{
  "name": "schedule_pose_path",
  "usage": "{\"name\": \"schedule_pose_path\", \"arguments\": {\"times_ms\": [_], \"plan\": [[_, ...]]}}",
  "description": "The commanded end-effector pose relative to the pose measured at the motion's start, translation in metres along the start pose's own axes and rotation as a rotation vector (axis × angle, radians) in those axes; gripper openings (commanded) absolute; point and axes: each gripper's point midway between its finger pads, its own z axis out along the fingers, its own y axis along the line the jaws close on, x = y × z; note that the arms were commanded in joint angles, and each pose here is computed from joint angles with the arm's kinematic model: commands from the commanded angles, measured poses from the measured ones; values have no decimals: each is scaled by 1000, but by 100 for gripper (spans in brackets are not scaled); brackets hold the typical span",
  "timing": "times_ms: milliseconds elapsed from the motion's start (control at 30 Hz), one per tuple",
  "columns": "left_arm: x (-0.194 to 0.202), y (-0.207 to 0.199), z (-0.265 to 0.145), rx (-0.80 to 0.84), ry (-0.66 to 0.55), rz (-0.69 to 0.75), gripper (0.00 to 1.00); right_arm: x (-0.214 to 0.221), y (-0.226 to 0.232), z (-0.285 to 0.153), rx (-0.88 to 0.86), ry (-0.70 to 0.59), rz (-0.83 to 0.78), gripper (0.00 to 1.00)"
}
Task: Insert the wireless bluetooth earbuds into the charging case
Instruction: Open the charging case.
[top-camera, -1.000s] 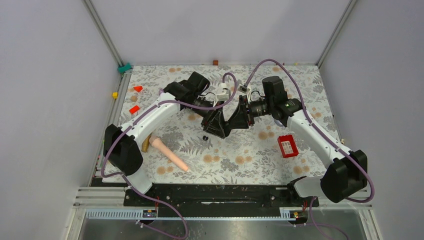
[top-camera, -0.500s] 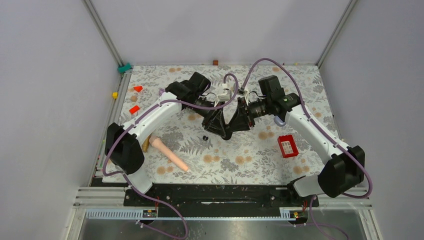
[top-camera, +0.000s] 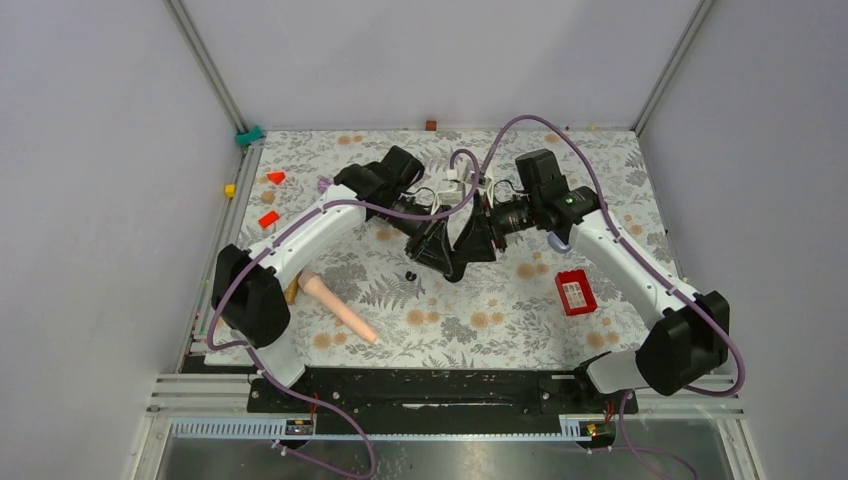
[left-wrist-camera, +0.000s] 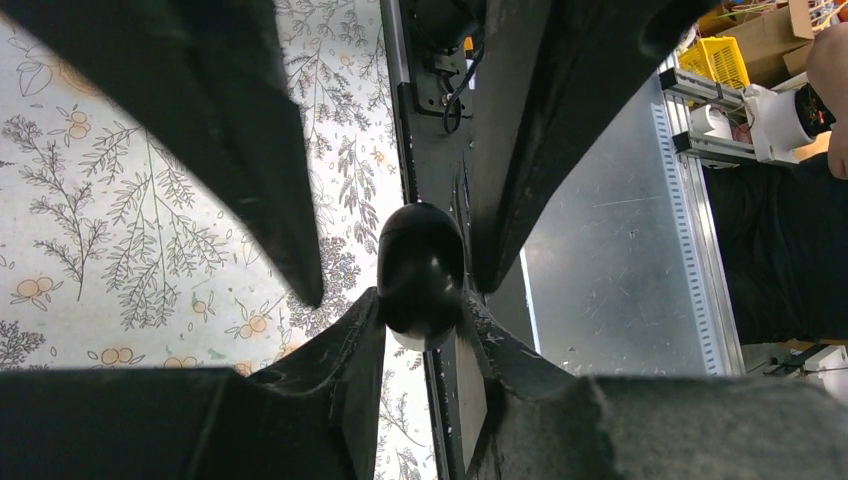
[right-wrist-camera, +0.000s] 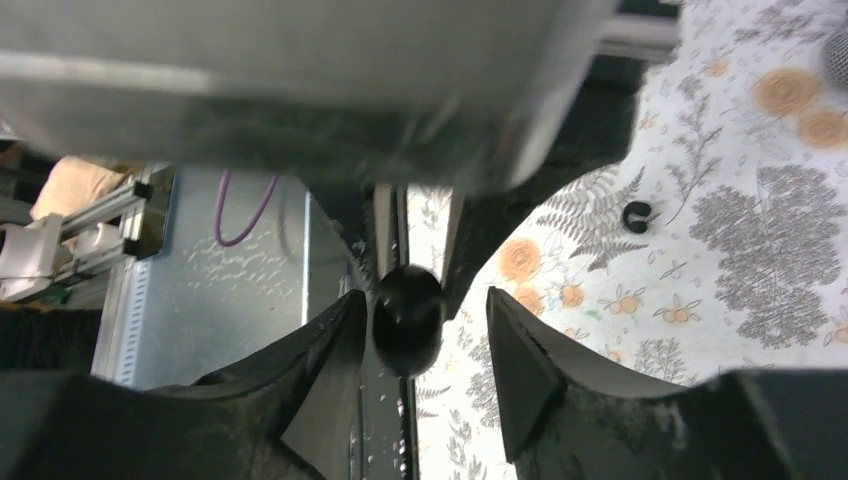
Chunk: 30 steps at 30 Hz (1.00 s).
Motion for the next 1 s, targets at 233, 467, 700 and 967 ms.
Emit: {"name": "schedule_pose_path", "arguments": {"times_ms": [233, 467, 700, 967], "plan": [[-50, 7, -34, -140, -258, 27, 6, -64, -18, -27, 131, -296, 56, 69], [-53, 22, -39, -131, -376, -93, 5, -71, -31, -36, 131, -512, 70, 76], [-52, 31, -34, -116, -391, -131, 5, -72, -33, -32, 60, -589, 99, 60], [-54, 30, -38, -125, -406, -130, 4, -69, -23, -29, -28, -567, 71, 51]]}}
